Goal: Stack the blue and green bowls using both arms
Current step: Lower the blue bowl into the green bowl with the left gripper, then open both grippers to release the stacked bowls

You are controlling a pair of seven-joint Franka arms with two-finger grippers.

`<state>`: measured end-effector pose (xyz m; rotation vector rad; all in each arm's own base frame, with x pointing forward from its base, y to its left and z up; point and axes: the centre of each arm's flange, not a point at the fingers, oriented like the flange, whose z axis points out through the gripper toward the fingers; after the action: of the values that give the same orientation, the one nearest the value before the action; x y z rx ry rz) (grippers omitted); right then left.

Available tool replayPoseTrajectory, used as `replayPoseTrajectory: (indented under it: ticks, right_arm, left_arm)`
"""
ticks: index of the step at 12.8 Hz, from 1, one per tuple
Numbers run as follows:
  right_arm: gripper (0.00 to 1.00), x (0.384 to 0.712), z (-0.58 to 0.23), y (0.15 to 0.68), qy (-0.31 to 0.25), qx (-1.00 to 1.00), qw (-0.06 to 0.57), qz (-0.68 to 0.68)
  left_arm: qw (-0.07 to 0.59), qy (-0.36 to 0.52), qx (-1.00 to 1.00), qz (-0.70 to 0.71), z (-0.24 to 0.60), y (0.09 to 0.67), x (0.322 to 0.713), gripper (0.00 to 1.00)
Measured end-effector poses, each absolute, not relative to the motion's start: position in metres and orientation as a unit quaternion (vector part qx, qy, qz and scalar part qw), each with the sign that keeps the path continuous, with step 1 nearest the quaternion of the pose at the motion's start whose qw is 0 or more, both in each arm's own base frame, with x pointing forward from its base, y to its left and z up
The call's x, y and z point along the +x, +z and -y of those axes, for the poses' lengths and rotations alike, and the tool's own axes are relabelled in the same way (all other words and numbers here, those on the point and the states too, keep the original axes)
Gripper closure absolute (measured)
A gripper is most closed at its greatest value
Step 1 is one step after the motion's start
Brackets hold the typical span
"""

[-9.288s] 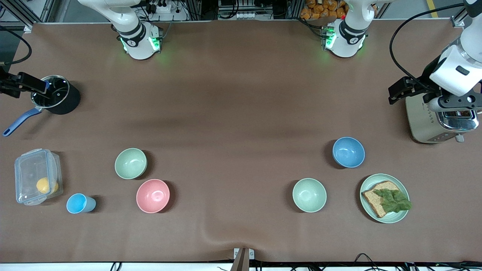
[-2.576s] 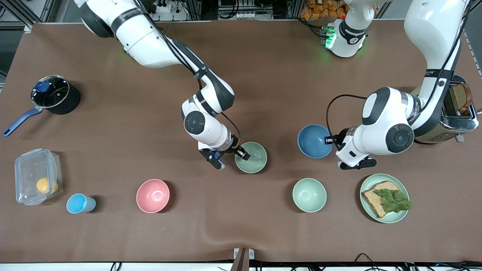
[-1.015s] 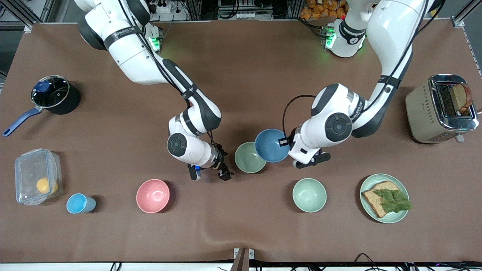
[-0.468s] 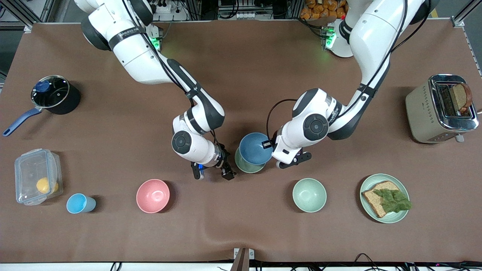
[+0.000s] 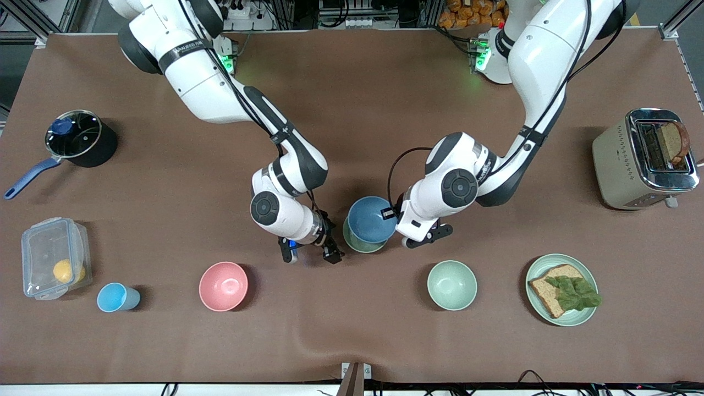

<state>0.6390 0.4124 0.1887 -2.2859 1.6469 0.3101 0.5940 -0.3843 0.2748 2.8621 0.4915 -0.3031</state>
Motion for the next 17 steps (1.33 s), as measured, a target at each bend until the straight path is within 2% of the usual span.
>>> replayPoseTrajectory:
  ticks: [17]
  right_arm:
    - [0.0, 0.632, -0.423, 0.187, 0.107, -0.804, 0.15, -0.565]
  left_arm:
    - [0.129, -0.1, 0.971, -0.177, 0.389, 0.247, 0.605, 0.96]
